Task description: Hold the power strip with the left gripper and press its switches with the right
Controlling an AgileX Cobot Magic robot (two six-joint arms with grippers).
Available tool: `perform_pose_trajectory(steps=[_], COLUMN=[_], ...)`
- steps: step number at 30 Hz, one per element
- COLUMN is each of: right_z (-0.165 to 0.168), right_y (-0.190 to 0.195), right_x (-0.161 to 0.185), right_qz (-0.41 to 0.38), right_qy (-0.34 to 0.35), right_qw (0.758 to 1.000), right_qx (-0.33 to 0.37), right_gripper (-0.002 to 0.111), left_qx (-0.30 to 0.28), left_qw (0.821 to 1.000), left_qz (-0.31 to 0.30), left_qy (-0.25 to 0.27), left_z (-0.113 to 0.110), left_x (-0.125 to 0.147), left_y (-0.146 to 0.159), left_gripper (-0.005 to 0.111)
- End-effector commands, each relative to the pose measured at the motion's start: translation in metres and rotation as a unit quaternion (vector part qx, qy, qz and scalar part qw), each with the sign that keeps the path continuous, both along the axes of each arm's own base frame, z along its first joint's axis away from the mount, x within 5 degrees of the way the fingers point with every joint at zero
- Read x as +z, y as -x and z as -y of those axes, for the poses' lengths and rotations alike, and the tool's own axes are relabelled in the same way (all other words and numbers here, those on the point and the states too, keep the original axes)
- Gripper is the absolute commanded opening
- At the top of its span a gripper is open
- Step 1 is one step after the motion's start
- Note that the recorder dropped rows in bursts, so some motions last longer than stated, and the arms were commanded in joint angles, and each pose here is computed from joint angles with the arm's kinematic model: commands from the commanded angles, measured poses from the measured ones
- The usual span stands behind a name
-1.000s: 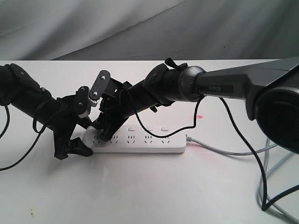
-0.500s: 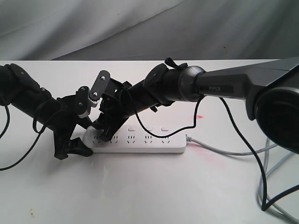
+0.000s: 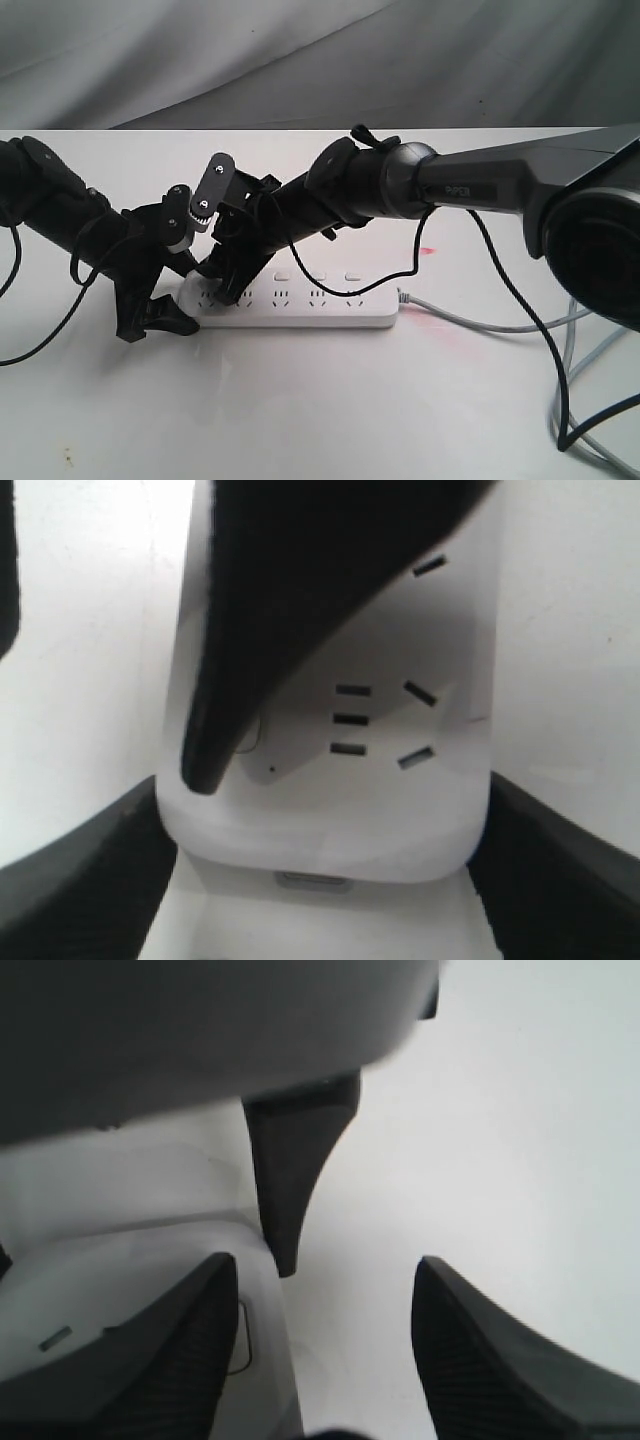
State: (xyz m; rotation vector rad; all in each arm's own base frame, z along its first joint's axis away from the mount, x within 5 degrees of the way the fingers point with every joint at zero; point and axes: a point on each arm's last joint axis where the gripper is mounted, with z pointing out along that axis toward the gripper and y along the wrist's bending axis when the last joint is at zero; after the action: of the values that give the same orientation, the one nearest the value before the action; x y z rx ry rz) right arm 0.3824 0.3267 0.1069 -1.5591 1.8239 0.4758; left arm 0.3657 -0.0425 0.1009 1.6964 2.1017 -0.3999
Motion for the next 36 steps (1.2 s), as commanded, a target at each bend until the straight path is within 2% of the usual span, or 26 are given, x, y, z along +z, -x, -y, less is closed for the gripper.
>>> perform_pose_trajectory(steps=[1,5,13,22,30,36], right_z=[0.004,0.010,0.009,0.001,0.009,0.029], right_y=[0.003,0.010,0.010,0.002,0.002,0.002], right_x=[-0.015,-0.028,-0.027,0.024,0.045,0.044], right_qz=[0.004,-0.001,-0.008,0.029,0.025,0.005], right_qy=[0.036,0.054,0.040,-0.003,-0.013,0.001], right_qw=[0.999,0.998,0.999,0.999,0.999,0.999], right_qx=[0.030,0.037,0.022,0.019,0.036,0.037], right_gripper=[0.049,0.049,0.049,0.049,0.049,0.049], left_qx=[0.000,0.000,0.000,0.000,0.000,0.000], left_qw=[1.000,1.000,1.000,1.000,1.000,1.000], left_qz=[0.018,0.018,0.018,0.018,0.018,0.018], left_qy=[-0.021,-0.021,-0.021,-0.021,-0.021,-0.021], left_z=[-0.002,-0.002,-0.002,-0.002,-0.002,-0.002], left_x=[-0.005,-0.005,-0.005,-0.005,-0.005,-0.005], left_y=[-0.003,-0.003,-0.003,-0.003,-0.003,-0.003], left_gripper=[0.063,0.063,0.063,0.063,0.063,0.063])
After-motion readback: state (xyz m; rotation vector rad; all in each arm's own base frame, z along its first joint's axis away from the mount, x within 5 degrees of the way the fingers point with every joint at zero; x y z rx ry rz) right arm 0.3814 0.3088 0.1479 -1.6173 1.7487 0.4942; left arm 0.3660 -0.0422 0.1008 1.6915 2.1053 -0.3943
